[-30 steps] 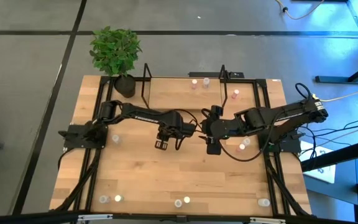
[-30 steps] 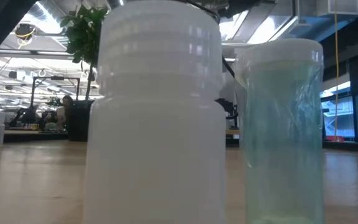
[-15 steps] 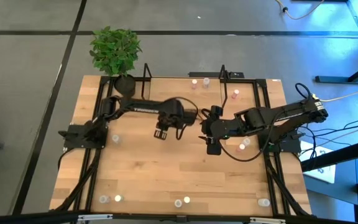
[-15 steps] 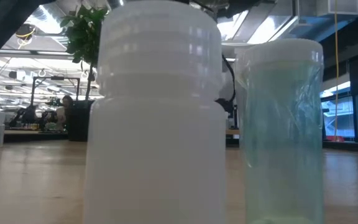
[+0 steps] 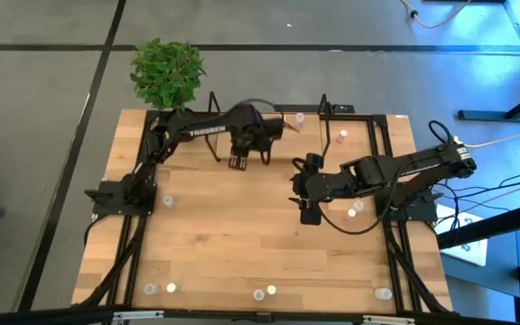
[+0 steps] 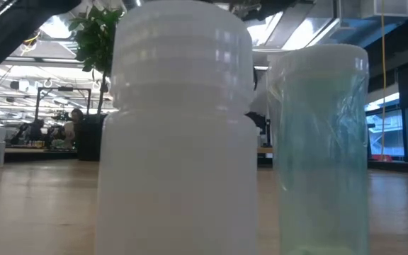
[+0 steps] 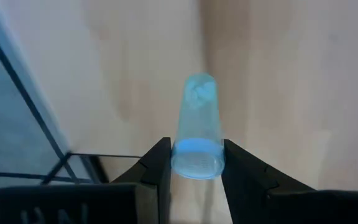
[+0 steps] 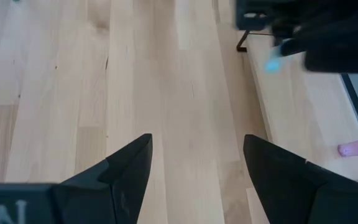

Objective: Pick and place medicine bottles onto shelf by color
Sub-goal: Put the top blue medicine bottle on the shelf

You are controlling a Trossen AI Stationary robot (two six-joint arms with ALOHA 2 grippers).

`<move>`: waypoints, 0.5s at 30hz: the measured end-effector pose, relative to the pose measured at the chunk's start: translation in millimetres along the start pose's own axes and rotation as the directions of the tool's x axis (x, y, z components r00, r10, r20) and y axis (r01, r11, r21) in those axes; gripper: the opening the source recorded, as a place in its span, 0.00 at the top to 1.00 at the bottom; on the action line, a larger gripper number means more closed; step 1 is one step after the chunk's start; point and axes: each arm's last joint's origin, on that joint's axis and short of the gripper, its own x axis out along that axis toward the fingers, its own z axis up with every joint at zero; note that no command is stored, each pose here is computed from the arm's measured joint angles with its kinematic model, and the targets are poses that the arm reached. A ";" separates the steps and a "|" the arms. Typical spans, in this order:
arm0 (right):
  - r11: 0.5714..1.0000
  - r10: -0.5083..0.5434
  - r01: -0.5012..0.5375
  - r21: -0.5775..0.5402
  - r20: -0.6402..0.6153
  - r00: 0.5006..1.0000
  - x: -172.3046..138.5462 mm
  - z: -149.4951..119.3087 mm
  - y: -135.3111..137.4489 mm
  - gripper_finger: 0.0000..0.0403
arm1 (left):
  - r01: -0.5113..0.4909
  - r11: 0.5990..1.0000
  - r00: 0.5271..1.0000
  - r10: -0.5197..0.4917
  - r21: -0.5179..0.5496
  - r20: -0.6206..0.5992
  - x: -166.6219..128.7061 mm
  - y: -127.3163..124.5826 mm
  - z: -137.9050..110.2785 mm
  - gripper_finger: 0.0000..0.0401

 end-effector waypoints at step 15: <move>1.000 0.000 0.000 0.000 0.000 1.000 0.0 0.0 0.0 0.37 | -0.116 0.988 0.988 0.126 -0.105 0.092 -19.3 64.6 -24.2 0.75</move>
